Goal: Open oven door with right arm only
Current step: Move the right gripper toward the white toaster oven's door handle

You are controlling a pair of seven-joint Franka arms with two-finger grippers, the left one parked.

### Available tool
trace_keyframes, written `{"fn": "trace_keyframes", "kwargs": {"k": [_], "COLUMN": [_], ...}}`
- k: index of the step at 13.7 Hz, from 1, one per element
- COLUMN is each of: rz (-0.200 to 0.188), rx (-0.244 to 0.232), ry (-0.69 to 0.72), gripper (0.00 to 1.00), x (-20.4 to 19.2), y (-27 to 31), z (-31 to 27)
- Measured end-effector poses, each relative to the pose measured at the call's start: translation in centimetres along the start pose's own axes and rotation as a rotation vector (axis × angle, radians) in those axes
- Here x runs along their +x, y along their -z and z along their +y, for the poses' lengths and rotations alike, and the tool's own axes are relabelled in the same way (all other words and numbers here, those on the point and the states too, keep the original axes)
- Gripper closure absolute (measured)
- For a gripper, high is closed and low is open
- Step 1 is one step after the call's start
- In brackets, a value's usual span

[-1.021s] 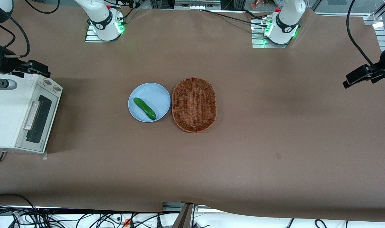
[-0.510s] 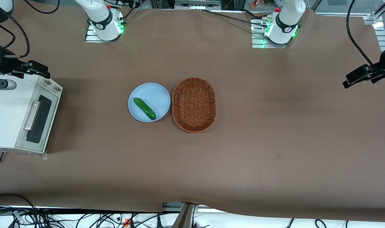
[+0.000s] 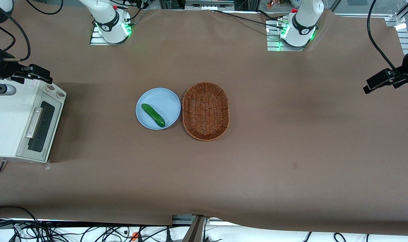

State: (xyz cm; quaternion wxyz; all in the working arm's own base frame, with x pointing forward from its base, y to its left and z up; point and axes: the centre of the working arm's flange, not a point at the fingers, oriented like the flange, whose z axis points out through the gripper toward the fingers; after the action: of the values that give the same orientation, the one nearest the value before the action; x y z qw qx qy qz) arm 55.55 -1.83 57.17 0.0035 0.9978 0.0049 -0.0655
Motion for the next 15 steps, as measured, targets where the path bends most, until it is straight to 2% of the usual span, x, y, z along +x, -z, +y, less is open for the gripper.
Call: {"fn": "trace_keyframes", "kwargs": {"k": [4,7,8,9,10,12,15], "rz": [-0.010,-0.048,-0.060,-0.071,-0.080,-0.094,-0.110], "rx": [0.000,0.001,-0.004,-0.020,-0.046,-0.115,-0.264], "ry": [0.000,0.001,0.002,0.003,0.004,0.007,-0.004], "gripper": [0.00,0.01,0.04,0.14,0.28,0.50,0.82], "x": [0.4,1.6,2.0,2.2,2.4,2.7,4.1], "y": [-0.6,-2.7,-3.4,-4.0,-4.3,-4.9,-7.1], "z": [0.0,0.0,0.1,0.3,0.5,1.2,1.7]}}
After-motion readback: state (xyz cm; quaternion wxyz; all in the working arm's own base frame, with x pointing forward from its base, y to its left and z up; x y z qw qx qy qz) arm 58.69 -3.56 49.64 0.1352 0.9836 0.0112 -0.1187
